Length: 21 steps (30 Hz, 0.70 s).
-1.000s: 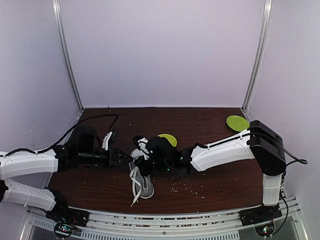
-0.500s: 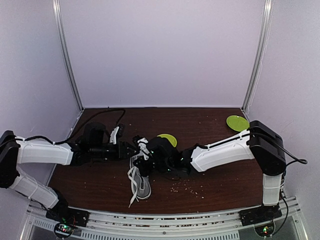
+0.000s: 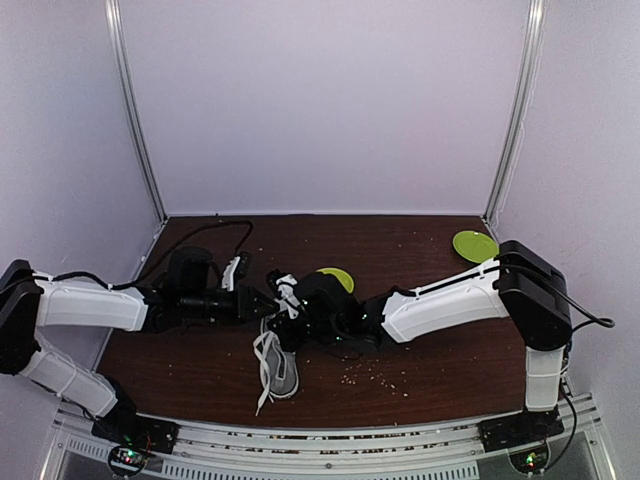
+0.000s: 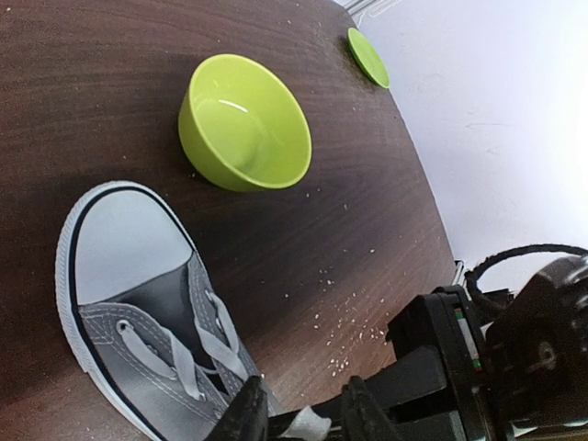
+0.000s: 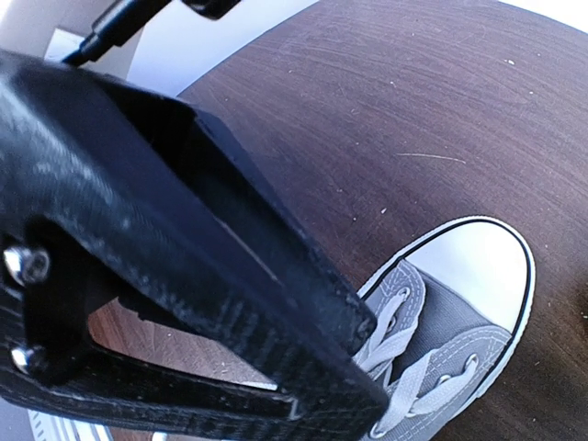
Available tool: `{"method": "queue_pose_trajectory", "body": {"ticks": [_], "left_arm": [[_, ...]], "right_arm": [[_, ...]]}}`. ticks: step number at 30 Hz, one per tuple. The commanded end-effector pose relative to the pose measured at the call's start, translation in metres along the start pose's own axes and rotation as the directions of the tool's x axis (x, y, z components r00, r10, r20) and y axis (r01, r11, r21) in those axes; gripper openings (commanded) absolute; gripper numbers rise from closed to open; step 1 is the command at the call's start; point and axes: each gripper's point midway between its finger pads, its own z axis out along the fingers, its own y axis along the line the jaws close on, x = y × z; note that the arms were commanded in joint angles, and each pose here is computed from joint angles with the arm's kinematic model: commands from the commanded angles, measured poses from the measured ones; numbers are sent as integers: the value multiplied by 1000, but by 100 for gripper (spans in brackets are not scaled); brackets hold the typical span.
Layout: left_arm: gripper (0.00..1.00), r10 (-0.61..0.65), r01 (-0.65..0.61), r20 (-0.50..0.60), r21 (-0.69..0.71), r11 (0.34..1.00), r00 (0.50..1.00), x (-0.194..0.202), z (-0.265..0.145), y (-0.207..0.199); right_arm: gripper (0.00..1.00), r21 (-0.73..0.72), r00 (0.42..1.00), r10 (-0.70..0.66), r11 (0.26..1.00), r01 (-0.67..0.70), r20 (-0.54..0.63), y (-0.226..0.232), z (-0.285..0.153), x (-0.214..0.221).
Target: Tie the shoes
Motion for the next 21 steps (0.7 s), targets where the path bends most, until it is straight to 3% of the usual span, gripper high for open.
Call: {"method": "queue_pose_trajectory", "body": {"ticks": [1,6,8,10,14,16,18,21], "left_arm": [[24,5,-4,-5,34,999,1000,4,2,-4],[1,-9,9,-8,50,999,1000,5,5,-5],[0,-12,12,-4,53,998,1000,6,5,-5],[0,-15,14,3,46,999,1000,6,5,-3],[0,-25,25,20,36,999,999,5,4,0],[0,-26,25,26,32,999,999,7,3,2],[0,-22,21,31,29,999,999,7,1,2],[0,-18,17,35,25,1000,999,6,1,2]], "right_arm": [[0,1,1000,9,1000,-9,16,-5,5,-3],[0,3,1000,9,1000,-9,17,-4,4,-3],[0,13,1000,12,1000,-12,18,-7,3,-3],[12,18,1000,10,1000,-10,18,-7,2,-5],[52,45,1000,-1,999,0,26,-10,-15,-12],[64,65,1000,-8,998,7,16,-12,-29,-12],[72,100,999,-28,995,30,-23,-15,-45,-5],[73,128,988,-92,986,107,-121,-7,-64,12]]}}
